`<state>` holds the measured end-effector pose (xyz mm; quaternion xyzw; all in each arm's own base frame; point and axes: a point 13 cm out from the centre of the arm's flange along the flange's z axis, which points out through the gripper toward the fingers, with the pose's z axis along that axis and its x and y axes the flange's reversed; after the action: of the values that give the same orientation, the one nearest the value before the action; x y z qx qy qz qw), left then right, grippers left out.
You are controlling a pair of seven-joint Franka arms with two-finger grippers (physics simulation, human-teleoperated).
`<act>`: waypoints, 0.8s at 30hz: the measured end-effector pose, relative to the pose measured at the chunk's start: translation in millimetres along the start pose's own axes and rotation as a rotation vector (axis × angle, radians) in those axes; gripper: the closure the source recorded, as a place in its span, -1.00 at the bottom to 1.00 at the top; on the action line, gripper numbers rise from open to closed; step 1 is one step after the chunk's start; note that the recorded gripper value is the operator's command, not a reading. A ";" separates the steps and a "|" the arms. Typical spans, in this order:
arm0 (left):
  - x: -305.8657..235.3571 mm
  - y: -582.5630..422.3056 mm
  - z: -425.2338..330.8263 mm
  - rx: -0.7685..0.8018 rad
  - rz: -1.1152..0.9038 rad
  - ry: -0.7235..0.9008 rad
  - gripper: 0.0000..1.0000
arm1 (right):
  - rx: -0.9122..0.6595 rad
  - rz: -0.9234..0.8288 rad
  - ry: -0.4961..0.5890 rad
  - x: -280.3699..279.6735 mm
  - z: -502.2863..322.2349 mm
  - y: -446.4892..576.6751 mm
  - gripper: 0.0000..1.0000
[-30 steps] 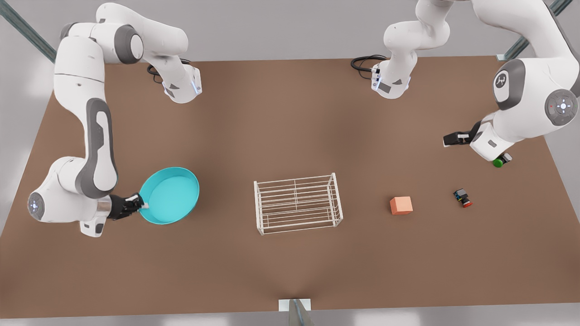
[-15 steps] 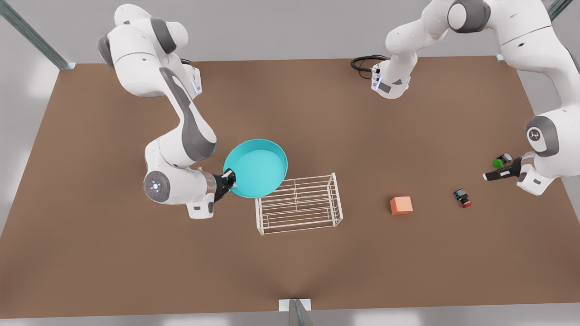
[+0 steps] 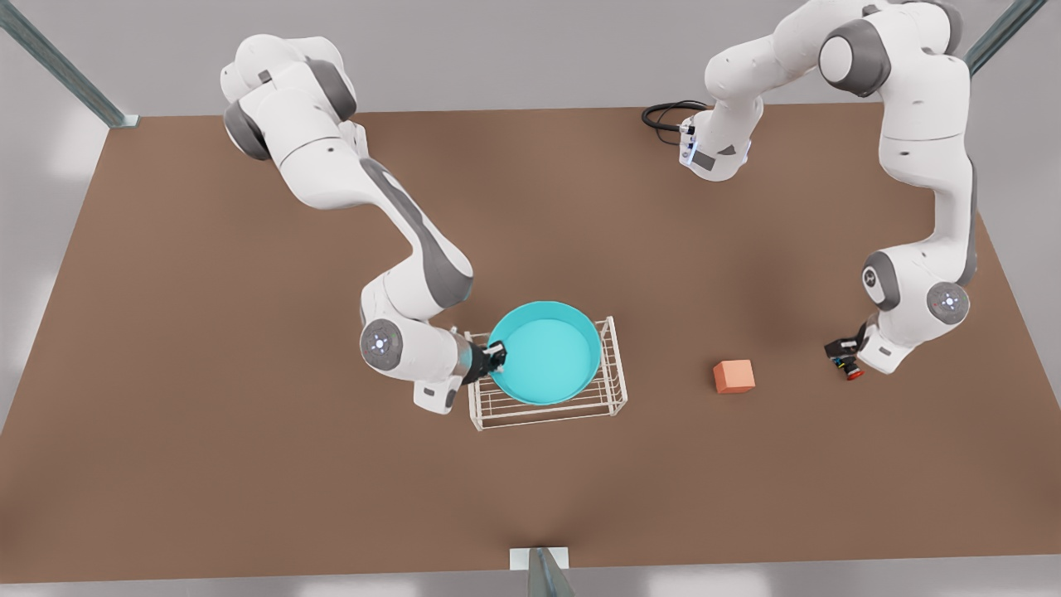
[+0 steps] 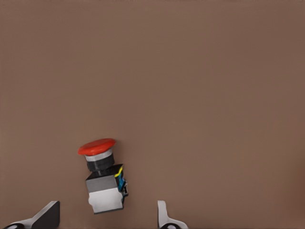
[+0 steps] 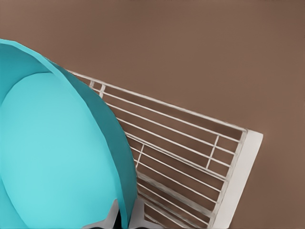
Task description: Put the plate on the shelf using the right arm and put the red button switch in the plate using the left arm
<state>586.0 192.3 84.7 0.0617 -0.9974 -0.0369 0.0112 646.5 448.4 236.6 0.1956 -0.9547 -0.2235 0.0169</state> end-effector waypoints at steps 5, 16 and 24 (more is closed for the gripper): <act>-7.5 12.7 27.8 -0.006 -0.014 -0.063 -1.00 | 0.011 0.082 -0.040 -9.4 0.1 -3.3 -1.00; -23.9 16.5 44.2 -0.006 -0.031 -0.151 -0.36 | 0.381 0.380 -0.125 66.3 -306.3 -255.7 -1.00; -36.0 13.9 29.9 -0.010 -0.042 -0.193 0.21 | 0.452 0.397 0.159 219.5 -282.1 -300.9 -1.00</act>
<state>619.3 212.7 55.2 0.0788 -0.9921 -0.0480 -0.0855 587.9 -1.6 347.9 0.0212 -0.9954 0.0184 0.0911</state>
